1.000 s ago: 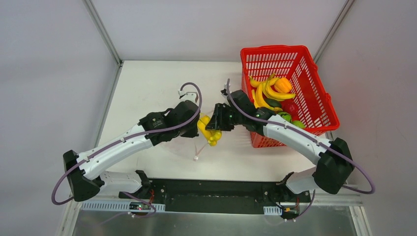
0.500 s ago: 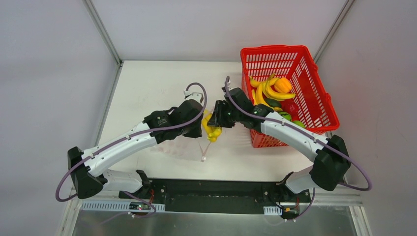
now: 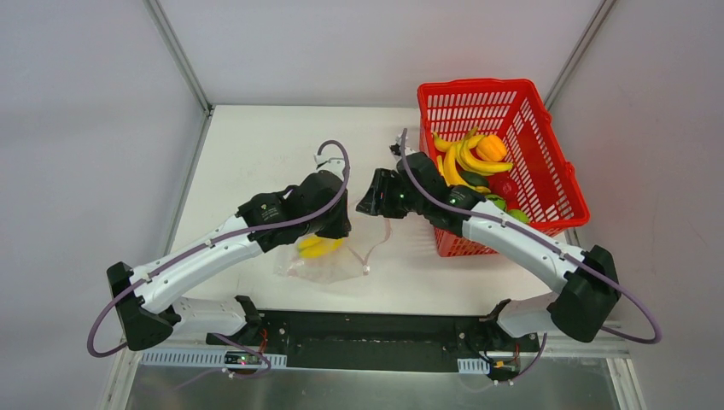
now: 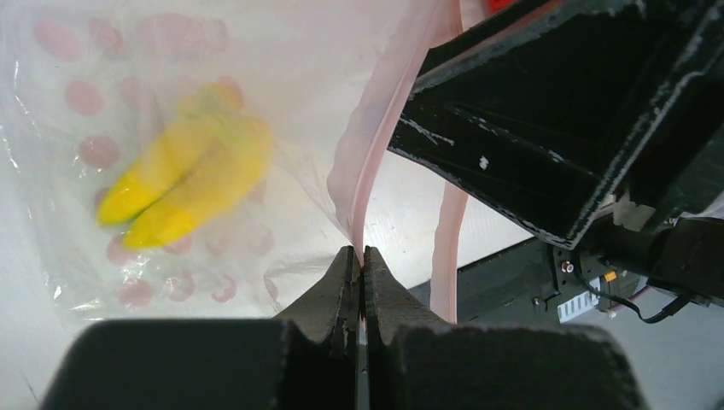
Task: Place the food in the zip-top bag and seal the zipper
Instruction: Place the fake fruit in the zipper food storage bag.
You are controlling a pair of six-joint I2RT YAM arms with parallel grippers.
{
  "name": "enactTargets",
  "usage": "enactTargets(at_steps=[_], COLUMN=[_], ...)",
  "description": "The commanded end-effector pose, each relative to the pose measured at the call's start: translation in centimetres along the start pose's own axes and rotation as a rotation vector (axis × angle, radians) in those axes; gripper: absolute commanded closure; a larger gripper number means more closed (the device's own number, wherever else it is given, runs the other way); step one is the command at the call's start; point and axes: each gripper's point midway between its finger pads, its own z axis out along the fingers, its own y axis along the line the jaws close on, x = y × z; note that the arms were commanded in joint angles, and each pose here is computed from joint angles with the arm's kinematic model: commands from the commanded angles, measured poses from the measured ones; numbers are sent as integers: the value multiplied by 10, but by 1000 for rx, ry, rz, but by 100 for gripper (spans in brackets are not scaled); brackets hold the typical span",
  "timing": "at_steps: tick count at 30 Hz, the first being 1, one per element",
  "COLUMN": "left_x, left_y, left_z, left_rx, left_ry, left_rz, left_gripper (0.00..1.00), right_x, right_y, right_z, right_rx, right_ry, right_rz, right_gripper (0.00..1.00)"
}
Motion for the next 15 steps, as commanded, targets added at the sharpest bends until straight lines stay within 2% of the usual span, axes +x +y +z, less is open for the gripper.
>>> enactTargets(at_steps=[1,4,8,12,15], left_x=[-14,-17,-22,-25,-26], left_y=[-4,5,16,19,17], left_z=[-15,-18,-23,-25,-27], left_rx=[11,-30,-76,-78,-61], left_ry=[-51,-71,-112,-133,-144], left_rz=[-32,-37,-49,-53,-47], left_gripper=[100,100,100,100,100], right_x=[-4,-4,-10,-29,-53], right_y=[19,36,56,51,39], right_z=[-18,-37,-73,-107,-134], right_rx=[-99,-193,-314,-309,-237], right_ry=[-33,-38,-108,-270,-430], right_rz=[-13,-47,-105,-152,-210], right_gripper=[51,50,49,47,36])
